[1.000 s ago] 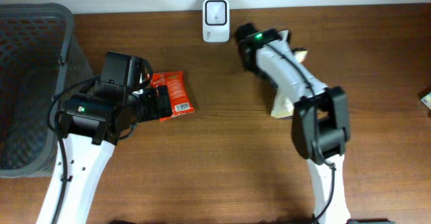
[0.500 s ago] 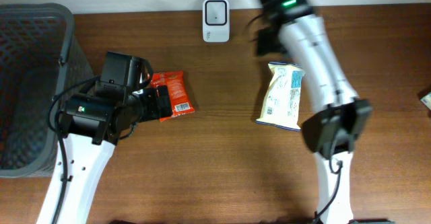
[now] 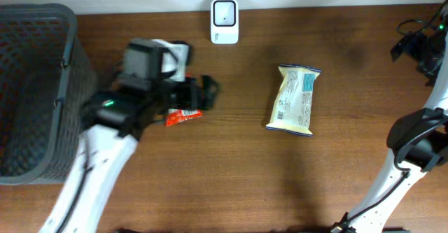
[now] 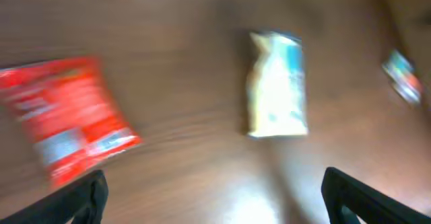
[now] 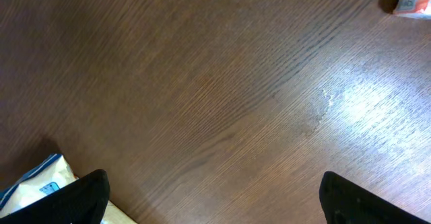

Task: Scan the item barcode

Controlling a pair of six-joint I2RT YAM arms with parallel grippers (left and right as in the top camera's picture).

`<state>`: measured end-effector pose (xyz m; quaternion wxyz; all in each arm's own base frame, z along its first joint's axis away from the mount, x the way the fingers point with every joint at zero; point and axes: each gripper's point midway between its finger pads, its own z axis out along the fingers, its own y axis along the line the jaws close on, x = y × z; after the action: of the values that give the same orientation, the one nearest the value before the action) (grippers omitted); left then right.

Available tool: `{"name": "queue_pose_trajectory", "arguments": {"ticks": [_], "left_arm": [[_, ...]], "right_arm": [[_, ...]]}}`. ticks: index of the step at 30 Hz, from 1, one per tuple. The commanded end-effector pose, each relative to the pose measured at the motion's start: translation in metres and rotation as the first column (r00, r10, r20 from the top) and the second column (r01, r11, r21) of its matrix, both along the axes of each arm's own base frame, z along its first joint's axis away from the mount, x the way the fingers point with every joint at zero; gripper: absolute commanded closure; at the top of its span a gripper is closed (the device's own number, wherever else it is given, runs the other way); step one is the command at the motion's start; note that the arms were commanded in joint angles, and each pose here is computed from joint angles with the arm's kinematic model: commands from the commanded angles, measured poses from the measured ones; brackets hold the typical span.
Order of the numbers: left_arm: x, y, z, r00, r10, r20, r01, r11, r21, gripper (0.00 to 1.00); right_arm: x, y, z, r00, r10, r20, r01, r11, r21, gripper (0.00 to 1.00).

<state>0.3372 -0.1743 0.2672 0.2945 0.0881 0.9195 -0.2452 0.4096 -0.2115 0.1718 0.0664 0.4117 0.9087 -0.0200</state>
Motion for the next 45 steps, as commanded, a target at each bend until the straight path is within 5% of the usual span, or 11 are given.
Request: {"name": "queue_pose_trajectory", "arguments": {"ticks": [1, 6, 9, 12, 24, 25, 27, 34, 39, 44, 45], "left_arm": [[-0.011, -0.081, -0.040, 0.947, -0.320, -0.026, 0.320, 0.947, -0.009, 0.01], [0.023, -0.137, -0.123, 0.958, -0.287, 0.002, 0.280, 0.935, 0.217, 0.01], [0.029, -0.153, -0.169, 0.978, -0.150, -0.146, 0.166, 0.981, 0.101, 0.01], [0.008, -0.196, -0.203, 0.916, -0.309, -0.254, 0.296, 0.951, -0.091, 0.01], [-0.002, -0.224, -0.251, 0.915, -0.255, -0.314, 0.239, 0.967, -0.089, 0.05], [-0.004, -0.228, -0.258, 0.912, -0.262, -0.316, 0.247, 0.965, -0.087, 0.10], [-0.002, -0.226, -0.270, 0.919, -0.242, -0.310, 0.238, 0.970, -0.051, 0.66], [0.038, -0.154, -0.240, 0.983, -0.110, -0.148, 0.156, 0.924, 0.350, 1.00], [0.085, -0.053, -0.138, 0.977, -0.011, 0.212, -0.167, 0.575, 0.801, 1.00], [0.096, 0.014, -0.053, 0.881, -0.054, 0.470, -0.469, 0.027, 0.883, 1.00], [0.096, 0.018, -0.046, 0.871, -0.052, 0.488, -0.489, -0.012, 0.872, 1.00]], "right_arm": [[-0.002, -0.004, 0.006, 1.000, -0.007, 0.021, 0.007, 1.000, 0.006, 0.02], [-0.002, -0.003, 0.006, 1.000, -0.005, 0.021, 0.005, 1.000, 0.006, 0.01], [-0.002, -0.003, 0.006, 1.000, -0.005, 0.021, 0.005, 1.000, 0.006, 0.01], [-0.002, -0.003, 0.006, 1.000, -0.005, 0.021, 0.005, 1.000, 0.006, 0.01], [-0.002, -0.003, 0.006, 1.000, -0.005, 0.021, 0.005, 1.000, 0.006, 0.02], [-0.002, -0.003, 0.006, 1.000, -0.005, 0.021, 0.005, 1.000, 0.006, 0.01], [-0.002, -0.003, 0.006, 1.000, -0.005, 0.021, 0.005, 1.000, 0.006, 0.01], [-0.002, -0.003, 0.006, 1.000, -0.005, 0.021, 0.005, 1.000, 0.006, 0.01], [-0.002, -0.003, 0.006, 1.000, -0.005, 0.021, 0.005, 1.000, 0.006, 0.02], [-0.002, -0.003, 0.006, 1.000, -0.005, 0.021, 0.005, 1.000, 0.006, 0.02], [-0.002, -0.003, 0.006, 1.000, -0.005, 0.021, 0.005, 1.000, 0.006, 0.01]]}}
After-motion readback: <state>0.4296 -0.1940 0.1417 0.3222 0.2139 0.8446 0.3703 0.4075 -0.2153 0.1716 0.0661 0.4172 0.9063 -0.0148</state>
